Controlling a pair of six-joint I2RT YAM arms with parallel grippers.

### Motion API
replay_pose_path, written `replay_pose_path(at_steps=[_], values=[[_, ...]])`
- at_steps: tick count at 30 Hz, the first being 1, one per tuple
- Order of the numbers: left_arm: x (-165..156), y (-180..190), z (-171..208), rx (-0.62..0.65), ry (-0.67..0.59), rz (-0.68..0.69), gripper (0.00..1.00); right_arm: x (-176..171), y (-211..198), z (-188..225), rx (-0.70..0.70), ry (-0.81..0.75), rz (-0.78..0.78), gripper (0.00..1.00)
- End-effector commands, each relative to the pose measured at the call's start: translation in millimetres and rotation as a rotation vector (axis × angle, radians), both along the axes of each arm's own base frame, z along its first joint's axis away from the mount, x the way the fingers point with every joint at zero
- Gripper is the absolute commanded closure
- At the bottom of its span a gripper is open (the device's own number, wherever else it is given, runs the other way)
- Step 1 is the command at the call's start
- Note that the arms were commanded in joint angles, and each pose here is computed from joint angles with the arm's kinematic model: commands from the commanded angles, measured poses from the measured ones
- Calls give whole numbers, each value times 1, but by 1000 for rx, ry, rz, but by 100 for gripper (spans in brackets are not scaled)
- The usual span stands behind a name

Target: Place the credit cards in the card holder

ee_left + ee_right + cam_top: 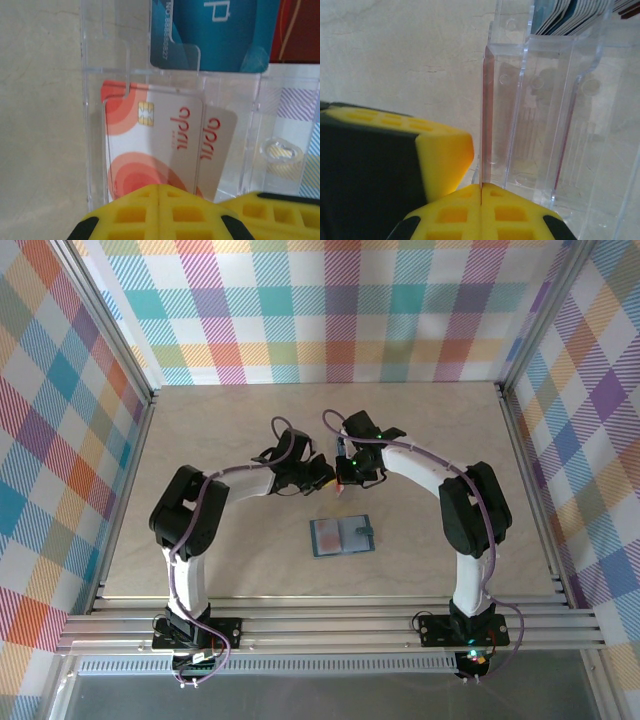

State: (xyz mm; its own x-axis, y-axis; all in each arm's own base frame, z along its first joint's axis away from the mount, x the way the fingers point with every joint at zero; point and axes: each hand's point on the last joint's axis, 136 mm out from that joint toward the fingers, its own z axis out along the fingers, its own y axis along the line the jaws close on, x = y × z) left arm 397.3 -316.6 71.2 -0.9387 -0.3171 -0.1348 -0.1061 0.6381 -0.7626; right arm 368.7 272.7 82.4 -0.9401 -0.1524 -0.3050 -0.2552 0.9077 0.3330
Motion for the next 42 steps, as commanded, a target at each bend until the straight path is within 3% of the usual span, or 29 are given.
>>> replay_pose_path(at_steps=[1, 20, 33, 42], values=[[10, -5, -3, -28, 17, 5, 100, -10, -10, -3, -28, 28, 4, 100], [11, -4, -49, 14, 68, 4, 100, -7, -12, 11, -10, -2, -11, 100], [10, -5, -36, 11, 45, -13, 100, -5, -30, 50, -26, -117, -76, 100], [3, 5, 17, 52, -45, -40, 90, -24, -41, 80, 36, -185, -109, 100]])
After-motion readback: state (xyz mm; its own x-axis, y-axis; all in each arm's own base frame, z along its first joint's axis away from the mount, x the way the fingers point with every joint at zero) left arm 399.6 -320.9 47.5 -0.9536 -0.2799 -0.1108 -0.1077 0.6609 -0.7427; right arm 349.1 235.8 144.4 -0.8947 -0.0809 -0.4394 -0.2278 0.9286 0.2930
